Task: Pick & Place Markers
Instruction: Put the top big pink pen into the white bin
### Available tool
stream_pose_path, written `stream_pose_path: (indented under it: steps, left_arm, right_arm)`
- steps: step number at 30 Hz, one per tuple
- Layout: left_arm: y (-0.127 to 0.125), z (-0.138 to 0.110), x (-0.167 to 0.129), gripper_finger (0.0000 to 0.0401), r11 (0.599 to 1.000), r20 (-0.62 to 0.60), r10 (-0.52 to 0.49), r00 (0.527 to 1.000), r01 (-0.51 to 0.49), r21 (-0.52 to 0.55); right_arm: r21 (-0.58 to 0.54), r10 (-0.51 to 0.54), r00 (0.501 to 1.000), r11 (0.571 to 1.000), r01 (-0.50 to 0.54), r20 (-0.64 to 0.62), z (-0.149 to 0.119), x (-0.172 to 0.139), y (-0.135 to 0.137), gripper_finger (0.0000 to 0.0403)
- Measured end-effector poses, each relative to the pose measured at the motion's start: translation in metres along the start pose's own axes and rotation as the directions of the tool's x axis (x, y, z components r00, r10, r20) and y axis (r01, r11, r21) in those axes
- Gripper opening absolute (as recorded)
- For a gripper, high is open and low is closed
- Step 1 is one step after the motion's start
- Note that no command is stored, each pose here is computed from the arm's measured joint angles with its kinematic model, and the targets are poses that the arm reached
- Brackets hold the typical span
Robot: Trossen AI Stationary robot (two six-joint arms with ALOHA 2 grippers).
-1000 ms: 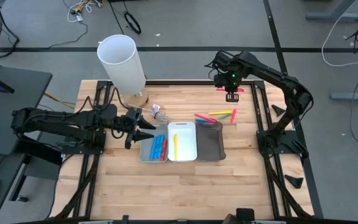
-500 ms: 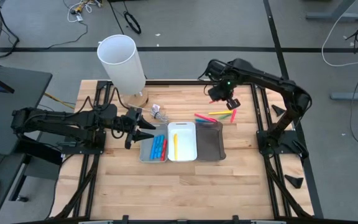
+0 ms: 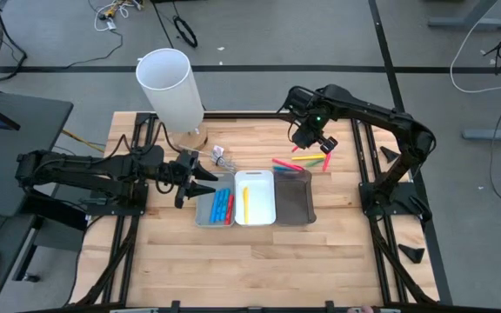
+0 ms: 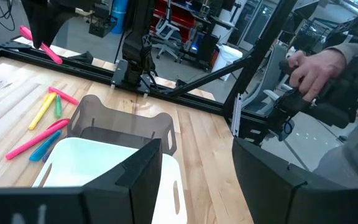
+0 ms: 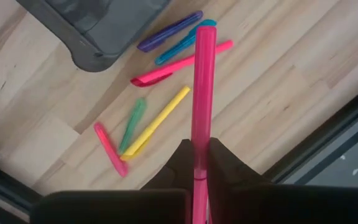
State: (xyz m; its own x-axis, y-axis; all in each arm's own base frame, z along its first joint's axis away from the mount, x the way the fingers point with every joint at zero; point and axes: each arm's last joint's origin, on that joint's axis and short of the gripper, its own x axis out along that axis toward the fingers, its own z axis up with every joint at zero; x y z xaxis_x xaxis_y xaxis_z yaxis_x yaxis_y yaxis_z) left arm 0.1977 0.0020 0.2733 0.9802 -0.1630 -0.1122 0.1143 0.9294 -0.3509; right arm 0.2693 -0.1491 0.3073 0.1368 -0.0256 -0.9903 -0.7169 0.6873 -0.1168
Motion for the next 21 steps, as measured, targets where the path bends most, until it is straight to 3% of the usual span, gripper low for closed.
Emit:
stream_pose_path:
  steps: [8, 21]
  left_arm:
    - [0.000, 0.000, 0.000, 0.0202, 1.000, 0.000, 0.000, 1.000, 0.000, 0.000]
    - [0.000, 0.000, 0.000, 0.0202, 1.000, 0.000, 0.000, 1.000, 0.000, 0.000]
  right_arm:
    - [-0.060, -0.031, 0.999, 0.998, 0.032, 0.016, 0.015, 0.001, 0.001, 0.0011]
    - [-0.287, 0.011, 0.999, 0.958, -0.001, 0.033, 0.086, 0.032, 0.009, 0.0011]
